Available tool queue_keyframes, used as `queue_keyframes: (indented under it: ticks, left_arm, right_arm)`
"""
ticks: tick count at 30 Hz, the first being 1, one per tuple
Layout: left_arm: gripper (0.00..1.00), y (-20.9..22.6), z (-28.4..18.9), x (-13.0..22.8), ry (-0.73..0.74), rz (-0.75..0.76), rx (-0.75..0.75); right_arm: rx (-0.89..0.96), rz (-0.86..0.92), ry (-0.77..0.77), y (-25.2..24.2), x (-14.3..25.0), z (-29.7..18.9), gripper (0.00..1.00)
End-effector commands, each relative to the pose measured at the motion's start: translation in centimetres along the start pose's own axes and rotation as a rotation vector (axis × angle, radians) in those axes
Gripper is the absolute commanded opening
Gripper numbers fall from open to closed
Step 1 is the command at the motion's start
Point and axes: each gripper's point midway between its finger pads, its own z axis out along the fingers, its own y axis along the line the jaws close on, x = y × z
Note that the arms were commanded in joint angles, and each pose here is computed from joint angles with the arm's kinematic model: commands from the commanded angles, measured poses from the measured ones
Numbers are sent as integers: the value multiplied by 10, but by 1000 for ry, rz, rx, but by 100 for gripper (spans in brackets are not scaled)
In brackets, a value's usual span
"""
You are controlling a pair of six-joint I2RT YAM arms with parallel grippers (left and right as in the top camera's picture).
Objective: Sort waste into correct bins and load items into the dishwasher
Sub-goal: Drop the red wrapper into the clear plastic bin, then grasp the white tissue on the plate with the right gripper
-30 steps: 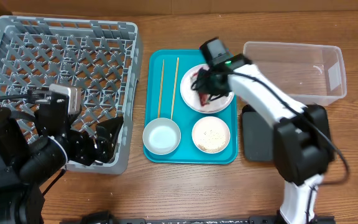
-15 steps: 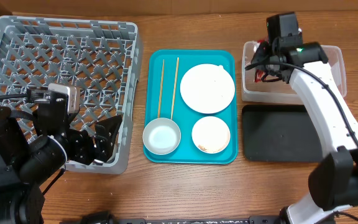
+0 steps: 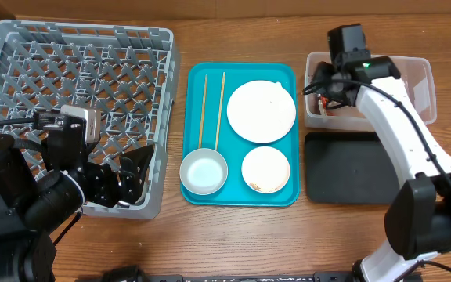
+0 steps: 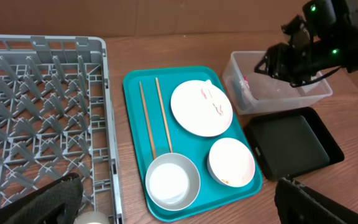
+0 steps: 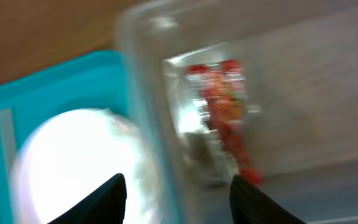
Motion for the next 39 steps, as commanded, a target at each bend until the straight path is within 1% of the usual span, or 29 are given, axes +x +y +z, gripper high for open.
queue_keyframes:
  ticks: [1, 3, 5, 8, 10, 15, 18, 20, 22, 25, 27, 28, 29, 31, 34, 39]
  left_arm:
    - [100, -2, -3, -3, -11, 29, -4]
    - [100, -2, -3, -3, -11, 29, -4]
    - [100, -2, -3, -3, -11, 29, -4]
    - [100, -2, -3, -3, -11, 29, -4]
    - [100, -2, -3, -3, -11, 29, -4]
    - [100, -2, -3, -3, -11, 29, -4]
    - [100, -2, -3, -3, -11, 29, -4]
    - [100, -2, -3, -3, -11, 29, -4]
    - [100, -2, -3, -3, -11, 29, -4]
    - [100, -2, -3, -3, -11, 29, -4]
    - [100, -2, -3, -3, -11, 29, -3]
    - [100, -2, -3, -3, -11, 29, -4]
    - [100, -2, -3, -3, -11, 29, -4]
    - [100, -2, -3, -3, -11, 29, -4]
    - [100, -2, -3, -3, -11, 29, -4]
    - [100, -2, -3, -3, -11, 29, -4]
  right_arm:
    - [-167, -136, -16, 61, 11, -30, 55]
    - [-171, -209, -1, 78, 27, -22, 55]
    - [-125, -285, -15, 88, 39, -8, 56]
    - [51, -341, -101, 80, 33, 16, 61]
    - [104, -355, -118, 78, 33, 34, 62]
    - [143, -370, -52, 69, 49, 86, 61]
    - [165, -402, -20, 63, 57, 108, 59]
    - [173, -425, -5, 62, 62, 118, 55]
    - [168, -448, 15, 62, 67, 124, 46]
    - [100, -465, 84, 69, 83, 127, 35]
    - [46, -475, 140, 75, 96, 126, 19]
    - [38, -478, 166, 75, 101, 123, 9]
    - [43, -476, 178, 74, 102, 120, 4]
    - [46, -473, 194, 75, 101, 110, 4]
    - [36, -445, 173, 81, 86, 81, 4]
    - [-22, -407, 48, 90, 37, 11, 4]
